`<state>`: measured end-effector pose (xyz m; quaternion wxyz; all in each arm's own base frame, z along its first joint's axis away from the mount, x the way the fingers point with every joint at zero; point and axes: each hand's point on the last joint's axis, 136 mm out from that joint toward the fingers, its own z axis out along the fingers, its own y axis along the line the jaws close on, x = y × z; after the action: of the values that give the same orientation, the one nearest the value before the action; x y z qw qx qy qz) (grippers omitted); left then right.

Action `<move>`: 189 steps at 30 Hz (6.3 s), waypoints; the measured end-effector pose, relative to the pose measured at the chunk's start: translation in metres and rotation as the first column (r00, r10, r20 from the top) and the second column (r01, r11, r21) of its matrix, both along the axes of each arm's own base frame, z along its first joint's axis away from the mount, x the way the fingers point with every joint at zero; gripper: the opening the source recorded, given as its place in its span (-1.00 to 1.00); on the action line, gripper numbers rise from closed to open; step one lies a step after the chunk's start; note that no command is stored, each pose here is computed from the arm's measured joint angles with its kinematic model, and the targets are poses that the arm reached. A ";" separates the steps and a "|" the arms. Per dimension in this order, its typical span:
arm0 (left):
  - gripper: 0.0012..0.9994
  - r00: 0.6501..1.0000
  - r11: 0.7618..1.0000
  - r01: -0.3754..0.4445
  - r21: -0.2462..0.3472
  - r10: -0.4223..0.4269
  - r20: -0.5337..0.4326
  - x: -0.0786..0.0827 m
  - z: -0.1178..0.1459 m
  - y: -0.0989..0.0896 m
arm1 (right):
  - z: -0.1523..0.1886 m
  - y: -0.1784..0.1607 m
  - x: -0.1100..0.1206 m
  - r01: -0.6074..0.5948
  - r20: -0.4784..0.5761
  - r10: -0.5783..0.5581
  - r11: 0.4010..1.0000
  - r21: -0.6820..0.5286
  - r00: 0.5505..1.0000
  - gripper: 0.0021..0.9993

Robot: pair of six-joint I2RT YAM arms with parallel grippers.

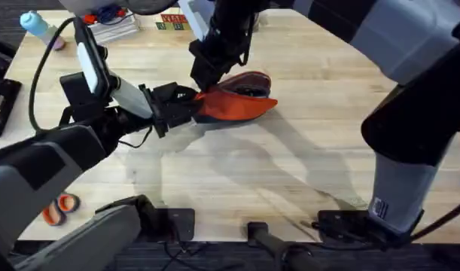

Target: Unzip the bag, pick up the pens from the table one at a time and place them inside, then zip the bag closed.

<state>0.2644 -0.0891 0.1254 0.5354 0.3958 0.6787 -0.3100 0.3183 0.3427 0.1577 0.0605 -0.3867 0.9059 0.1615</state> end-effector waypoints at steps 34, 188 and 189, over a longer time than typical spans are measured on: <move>-0.92 1.000 1.000 0.007 -0.008 -0.007 -0.009 -0.002 0.000 -0.002 | -0.008 -0.097 0.071 0.242 0.081 -0.232 0.961 -0.135 0.969 -0.94; -0.92 0.993 0.999 -0.038 0.002 0.038 -0.108 -0.008 -0.017 0.003 | 0.079 -0.187 -0.045 0.508 0.127 -0.507 0.861 0.029 0.852 1.00; -0.92 0.993 0.999 -0.038 0.002 0.038 -0.108 -0.008 -0.017 0.003 | 0.077 -0.188 -0.050 0.508 0.127 -0.508 0.861 0.038 0.852 1.00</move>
<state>0.2565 -0.0862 0.1083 0.5036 0.3653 0.7143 -0.3207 0.2685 0.1548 0.2344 0.1614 -0.1435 0.9696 0.1151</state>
